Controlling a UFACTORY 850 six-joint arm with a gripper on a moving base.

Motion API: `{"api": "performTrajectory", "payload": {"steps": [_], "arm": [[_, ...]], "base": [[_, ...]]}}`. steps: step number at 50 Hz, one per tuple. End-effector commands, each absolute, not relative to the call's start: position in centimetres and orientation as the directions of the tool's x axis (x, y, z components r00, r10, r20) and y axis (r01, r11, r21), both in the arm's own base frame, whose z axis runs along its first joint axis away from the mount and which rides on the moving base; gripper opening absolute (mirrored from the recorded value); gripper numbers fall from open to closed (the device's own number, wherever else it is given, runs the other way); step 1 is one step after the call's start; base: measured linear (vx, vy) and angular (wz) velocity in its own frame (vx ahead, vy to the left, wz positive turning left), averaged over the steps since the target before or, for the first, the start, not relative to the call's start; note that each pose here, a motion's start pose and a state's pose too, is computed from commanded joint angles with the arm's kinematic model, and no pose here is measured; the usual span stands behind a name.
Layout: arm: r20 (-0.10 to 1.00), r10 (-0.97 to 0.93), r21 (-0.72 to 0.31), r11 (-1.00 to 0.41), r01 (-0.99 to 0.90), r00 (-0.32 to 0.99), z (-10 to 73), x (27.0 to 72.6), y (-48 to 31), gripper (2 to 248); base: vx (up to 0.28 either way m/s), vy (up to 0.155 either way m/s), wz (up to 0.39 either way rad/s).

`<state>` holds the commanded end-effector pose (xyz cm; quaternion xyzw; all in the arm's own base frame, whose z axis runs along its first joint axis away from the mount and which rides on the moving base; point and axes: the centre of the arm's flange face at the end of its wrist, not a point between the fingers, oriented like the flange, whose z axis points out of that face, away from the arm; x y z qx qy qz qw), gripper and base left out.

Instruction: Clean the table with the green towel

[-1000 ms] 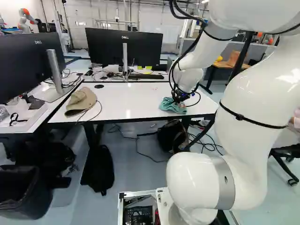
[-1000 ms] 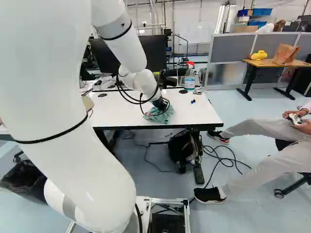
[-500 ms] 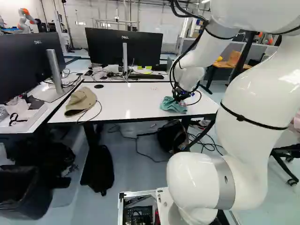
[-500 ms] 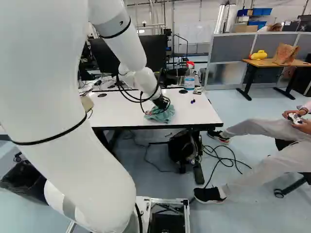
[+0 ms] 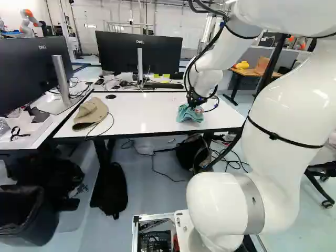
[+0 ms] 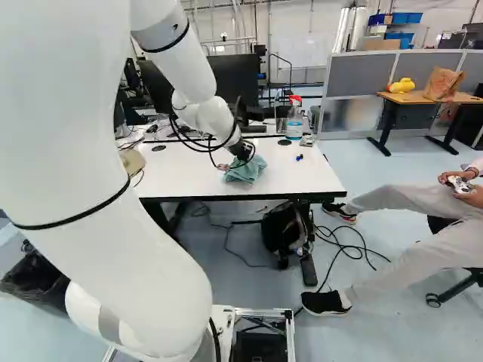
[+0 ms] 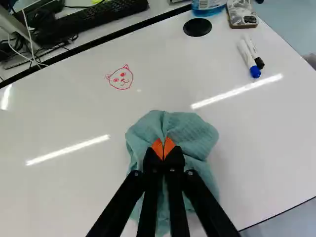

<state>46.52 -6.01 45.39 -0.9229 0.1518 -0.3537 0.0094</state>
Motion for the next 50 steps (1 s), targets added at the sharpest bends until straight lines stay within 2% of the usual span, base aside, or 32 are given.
{"api": "performTrajectory", "payload": {"steps": [50], "arm": [[0.650, -0.190, -0.125, -0.982, -0.144, 0.736, 45.2, 40.8, 0.2, 23]], "base": [[0.000, 0.000, 0.000]]}}
